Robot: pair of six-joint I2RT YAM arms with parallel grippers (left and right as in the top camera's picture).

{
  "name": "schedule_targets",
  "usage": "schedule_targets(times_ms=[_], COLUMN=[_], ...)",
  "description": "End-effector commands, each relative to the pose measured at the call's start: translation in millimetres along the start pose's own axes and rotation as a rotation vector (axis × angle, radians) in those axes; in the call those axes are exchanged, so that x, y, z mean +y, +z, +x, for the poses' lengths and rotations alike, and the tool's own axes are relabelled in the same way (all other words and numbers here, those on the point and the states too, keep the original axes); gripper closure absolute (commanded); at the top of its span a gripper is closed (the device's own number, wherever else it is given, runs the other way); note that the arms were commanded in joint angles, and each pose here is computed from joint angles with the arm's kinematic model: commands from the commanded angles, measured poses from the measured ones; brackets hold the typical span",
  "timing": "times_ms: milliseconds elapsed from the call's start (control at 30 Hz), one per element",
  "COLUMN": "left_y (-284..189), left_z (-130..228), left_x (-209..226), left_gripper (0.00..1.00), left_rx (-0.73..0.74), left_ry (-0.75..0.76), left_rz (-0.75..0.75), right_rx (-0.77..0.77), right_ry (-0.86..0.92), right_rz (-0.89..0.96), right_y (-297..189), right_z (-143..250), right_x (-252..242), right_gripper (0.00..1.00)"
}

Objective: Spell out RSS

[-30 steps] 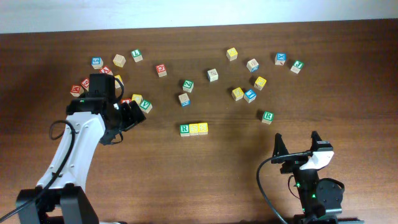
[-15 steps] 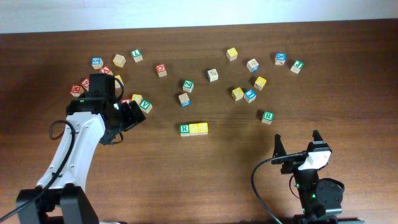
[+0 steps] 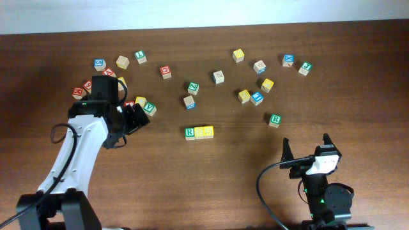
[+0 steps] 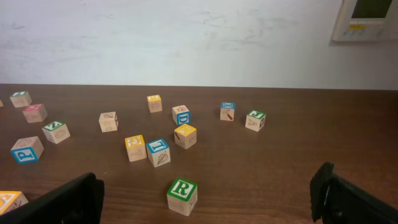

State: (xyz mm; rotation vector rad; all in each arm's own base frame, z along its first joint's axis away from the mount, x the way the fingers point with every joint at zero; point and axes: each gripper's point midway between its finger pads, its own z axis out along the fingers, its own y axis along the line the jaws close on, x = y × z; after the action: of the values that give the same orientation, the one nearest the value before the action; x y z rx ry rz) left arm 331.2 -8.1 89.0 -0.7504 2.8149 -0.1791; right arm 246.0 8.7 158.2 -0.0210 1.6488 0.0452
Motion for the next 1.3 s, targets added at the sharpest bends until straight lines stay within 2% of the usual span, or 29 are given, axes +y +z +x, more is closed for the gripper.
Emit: schedule_targets(times_ms=[0,1133,1267], left_y=[-5.6,-5.6,-4.4], left_z=[-5.3,-5.3,4.3], left_x=[-0.1,-0.1,12.7], left_gripper=[0.01,0.01,0.01], left_rx=[-0.023,-0.023,0.014], left_ry=[-0.012,-0.012,-0.003], left_rz=[0.000,0.000,-0.063], right_rx=[0.002,-0.002,-0.002], right_ry=[0.001,0.001,0.001], right_rz=[0.020,0.019,0.019], right_y=[0.0,0.0,0.0], right_z=[3.0,2.0,2.0], right_x=[-4.0,-3.8,-3.8], right_gripper=[0.02,0.02,0.02])
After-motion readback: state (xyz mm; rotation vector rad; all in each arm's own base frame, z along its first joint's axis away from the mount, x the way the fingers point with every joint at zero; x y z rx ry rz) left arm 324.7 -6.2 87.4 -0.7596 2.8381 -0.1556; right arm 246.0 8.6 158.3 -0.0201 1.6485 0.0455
